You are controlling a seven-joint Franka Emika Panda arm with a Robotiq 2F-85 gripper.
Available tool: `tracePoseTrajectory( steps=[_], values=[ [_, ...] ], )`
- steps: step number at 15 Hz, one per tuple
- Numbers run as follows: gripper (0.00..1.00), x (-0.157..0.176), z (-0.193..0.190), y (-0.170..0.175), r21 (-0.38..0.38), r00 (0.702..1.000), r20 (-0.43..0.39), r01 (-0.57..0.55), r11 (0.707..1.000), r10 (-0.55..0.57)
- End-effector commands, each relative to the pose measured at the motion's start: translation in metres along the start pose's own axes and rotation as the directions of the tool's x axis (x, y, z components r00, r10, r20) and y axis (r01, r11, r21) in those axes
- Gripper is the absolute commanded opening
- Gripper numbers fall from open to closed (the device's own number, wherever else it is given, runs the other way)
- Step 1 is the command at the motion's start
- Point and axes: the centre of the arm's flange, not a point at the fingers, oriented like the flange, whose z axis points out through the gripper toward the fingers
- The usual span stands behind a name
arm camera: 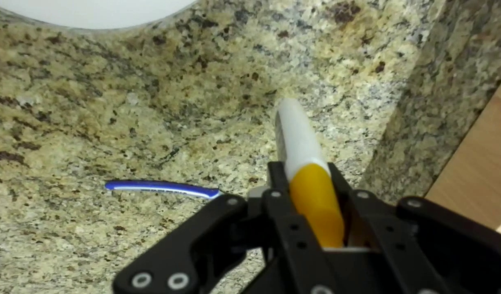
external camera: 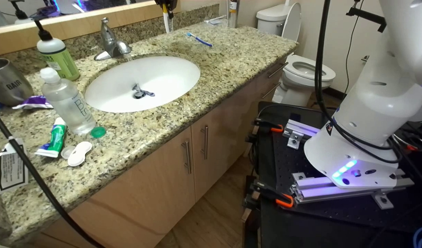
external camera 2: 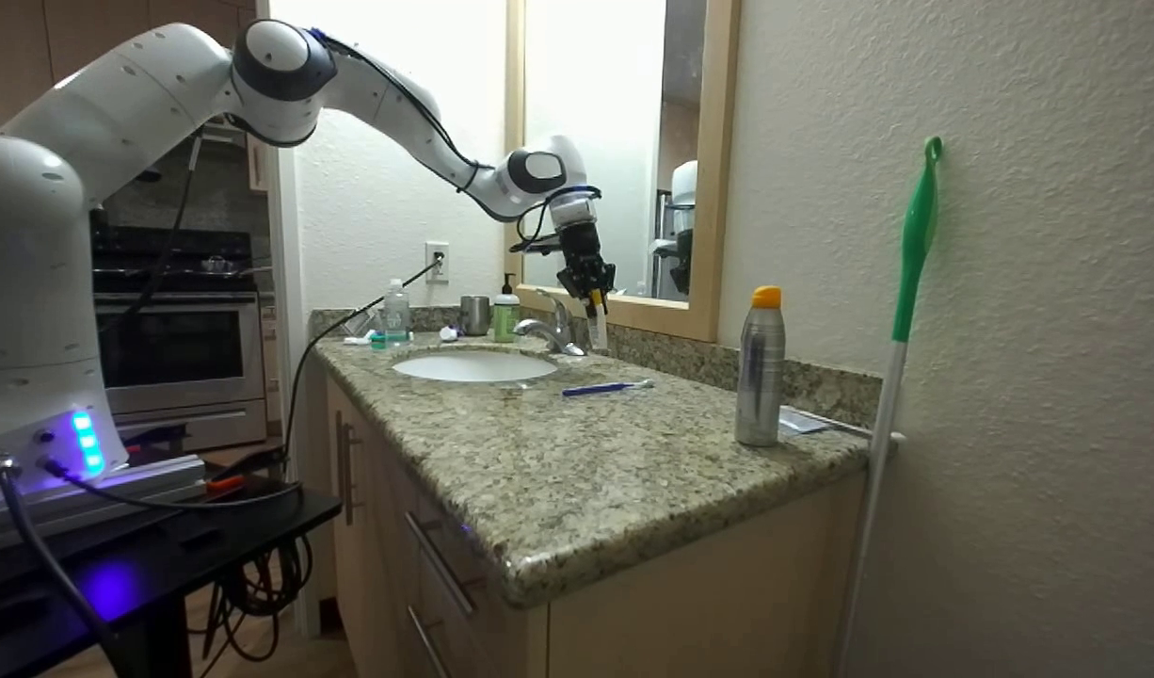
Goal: Move the white bottle with the yellow lid to the back left
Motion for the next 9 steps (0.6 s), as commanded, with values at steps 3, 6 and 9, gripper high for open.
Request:
tracePoseTrajectory(
  steps=[3,6,9],
  values=[
    [0.07,-0.002,0.015,-0.007,-0.083,0.998,0.062,-0.003,0.997,0.008],
    [0.07,0.002,0.041,-0.012,-0.120,0.996,0.056,-0.057,0.991,0.064],
    [0.07,0.008,0.045,-0.012,-0.071,0.993,0.071,-0.088,0.994,0.093]
  ],
)
